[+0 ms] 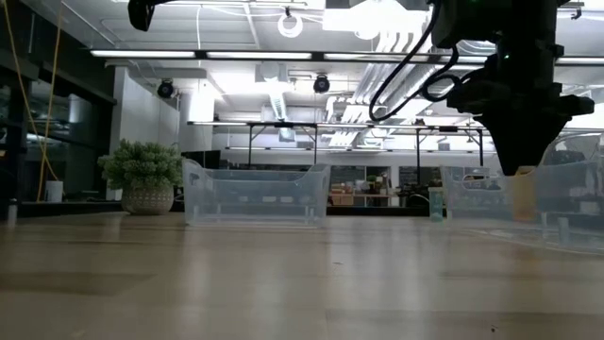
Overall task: Pick and place medicine bottles into bin by pill shape (circle, oval)
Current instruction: Put the top orange tablet bottle into the bottom transparent bin, then put the left blue capsule bottle into the top transparent bin
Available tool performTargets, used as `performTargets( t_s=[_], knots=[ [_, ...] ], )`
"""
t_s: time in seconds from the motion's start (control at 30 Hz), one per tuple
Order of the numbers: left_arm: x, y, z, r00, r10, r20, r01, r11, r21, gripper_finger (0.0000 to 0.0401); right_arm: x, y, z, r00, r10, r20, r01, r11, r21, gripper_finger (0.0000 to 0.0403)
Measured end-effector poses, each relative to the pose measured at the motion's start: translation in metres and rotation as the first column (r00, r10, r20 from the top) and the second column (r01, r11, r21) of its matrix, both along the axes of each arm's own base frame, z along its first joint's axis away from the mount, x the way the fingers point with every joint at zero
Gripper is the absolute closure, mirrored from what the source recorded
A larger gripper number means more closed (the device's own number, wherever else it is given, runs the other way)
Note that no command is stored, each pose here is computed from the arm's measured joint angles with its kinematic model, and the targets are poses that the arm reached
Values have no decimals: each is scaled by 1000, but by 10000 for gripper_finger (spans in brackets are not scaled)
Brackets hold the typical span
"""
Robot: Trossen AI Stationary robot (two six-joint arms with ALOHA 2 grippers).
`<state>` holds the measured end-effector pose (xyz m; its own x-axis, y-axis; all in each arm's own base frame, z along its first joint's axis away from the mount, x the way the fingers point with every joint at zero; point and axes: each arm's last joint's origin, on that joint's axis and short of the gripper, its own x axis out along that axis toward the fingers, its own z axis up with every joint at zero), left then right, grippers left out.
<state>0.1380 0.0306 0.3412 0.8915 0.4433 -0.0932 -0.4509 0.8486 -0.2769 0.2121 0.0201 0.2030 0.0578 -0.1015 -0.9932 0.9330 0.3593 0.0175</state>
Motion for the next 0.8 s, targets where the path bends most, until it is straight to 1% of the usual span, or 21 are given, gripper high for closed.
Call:
performTargets(
  t_s=[0.13,0.23,0.47,0.57,0.7,0.8],
  knots=[
    [0,0,0,1000,0,0,0,1000,0,311,0,0,0,999,-37,5,37,999,2,296],
    [0,0,0,1000,0,0,0,1000,0,311,0,0,0,999,-48,5,48,999,2,286],
    [0,0,0,1000,0,0,0,1000,0,311,0,0,0,999,-51,4,51,999,1,224],
    [0,0,0,1000,0,0,0,1000,0,311,0,0,0,999,-50,4,50,999,2,205],
    [0,0,0,1000,-1,0,1,1000,0,311,-3,0,9,999,-11,36,11,1000,16,197],
    [0,0,0,1000,-1,1,1,1000,8,311,-8,-1,31,991,64,118,-65,998,7,197]
  ],
)
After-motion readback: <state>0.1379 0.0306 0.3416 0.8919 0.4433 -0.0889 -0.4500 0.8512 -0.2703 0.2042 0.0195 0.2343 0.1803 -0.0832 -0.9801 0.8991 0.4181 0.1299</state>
